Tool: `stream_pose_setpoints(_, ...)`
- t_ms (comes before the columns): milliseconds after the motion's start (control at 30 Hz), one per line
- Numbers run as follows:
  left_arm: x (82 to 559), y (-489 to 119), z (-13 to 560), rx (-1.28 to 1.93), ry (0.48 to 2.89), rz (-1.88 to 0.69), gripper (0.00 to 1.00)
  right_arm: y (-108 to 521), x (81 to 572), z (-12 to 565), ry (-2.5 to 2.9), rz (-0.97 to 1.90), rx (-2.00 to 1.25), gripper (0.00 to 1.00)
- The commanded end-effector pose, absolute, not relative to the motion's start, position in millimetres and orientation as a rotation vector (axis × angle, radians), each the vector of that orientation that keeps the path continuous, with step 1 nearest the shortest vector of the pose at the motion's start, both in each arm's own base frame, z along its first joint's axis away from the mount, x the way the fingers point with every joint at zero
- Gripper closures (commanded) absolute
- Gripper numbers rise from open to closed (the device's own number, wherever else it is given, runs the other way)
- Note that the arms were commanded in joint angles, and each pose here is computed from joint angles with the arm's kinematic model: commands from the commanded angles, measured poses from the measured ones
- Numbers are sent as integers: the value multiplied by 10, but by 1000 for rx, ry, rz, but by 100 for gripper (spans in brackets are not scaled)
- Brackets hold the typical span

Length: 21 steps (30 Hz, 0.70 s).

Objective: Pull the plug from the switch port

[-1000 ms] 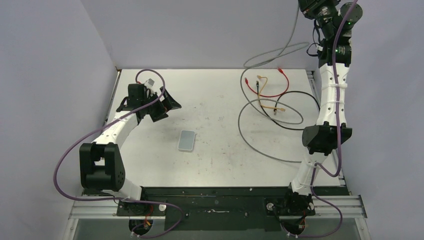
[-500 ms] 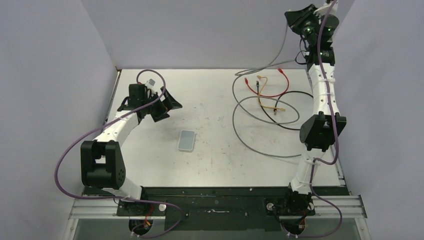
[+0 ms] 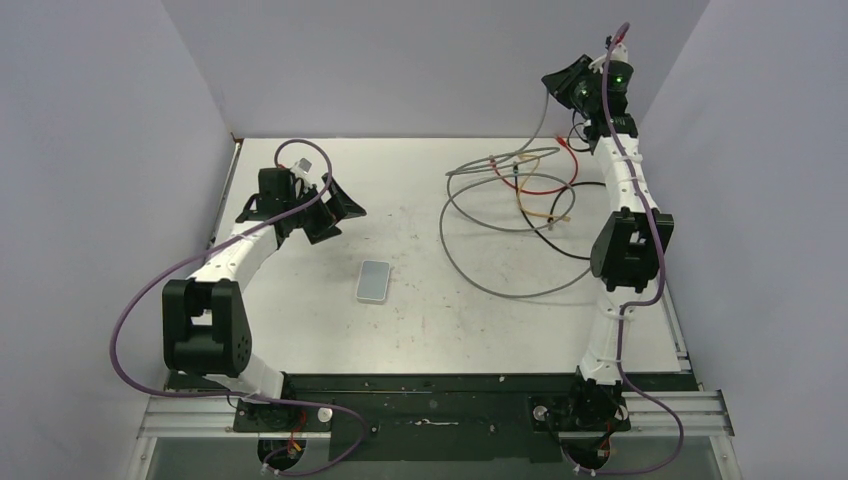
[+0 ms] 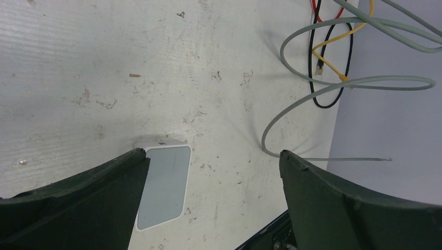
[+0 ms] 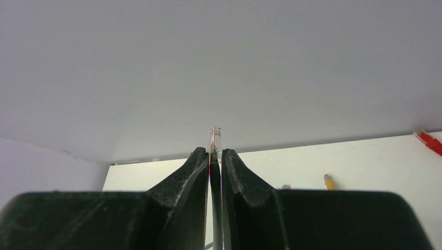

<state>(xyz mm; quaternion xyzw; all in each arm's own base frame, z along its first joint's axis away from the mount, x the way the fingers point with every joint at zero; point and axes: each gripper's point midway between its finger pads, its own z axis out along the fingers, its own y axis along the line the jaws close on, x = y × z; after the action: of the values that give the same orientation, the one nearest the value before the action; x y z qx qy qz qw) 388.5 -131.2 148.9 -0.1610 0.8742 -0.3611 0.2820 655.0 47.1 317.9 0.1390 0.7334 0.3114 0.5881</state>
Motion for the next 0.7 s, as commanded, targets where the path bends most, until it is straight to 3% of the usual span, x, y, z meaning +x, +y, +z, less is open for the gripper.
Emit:
stream_pose_setpoints(0, 3981, -1330, 1552, -410, 2297, -999, 4, 445, 6575, 3186, 1673, 686, 290, 95)
stream_pose_setpoints(667, 4012, -1355, 1541, -408, 2303, -1019, 4, 544, 6460, 1629, 1976, 724, 385, 95)
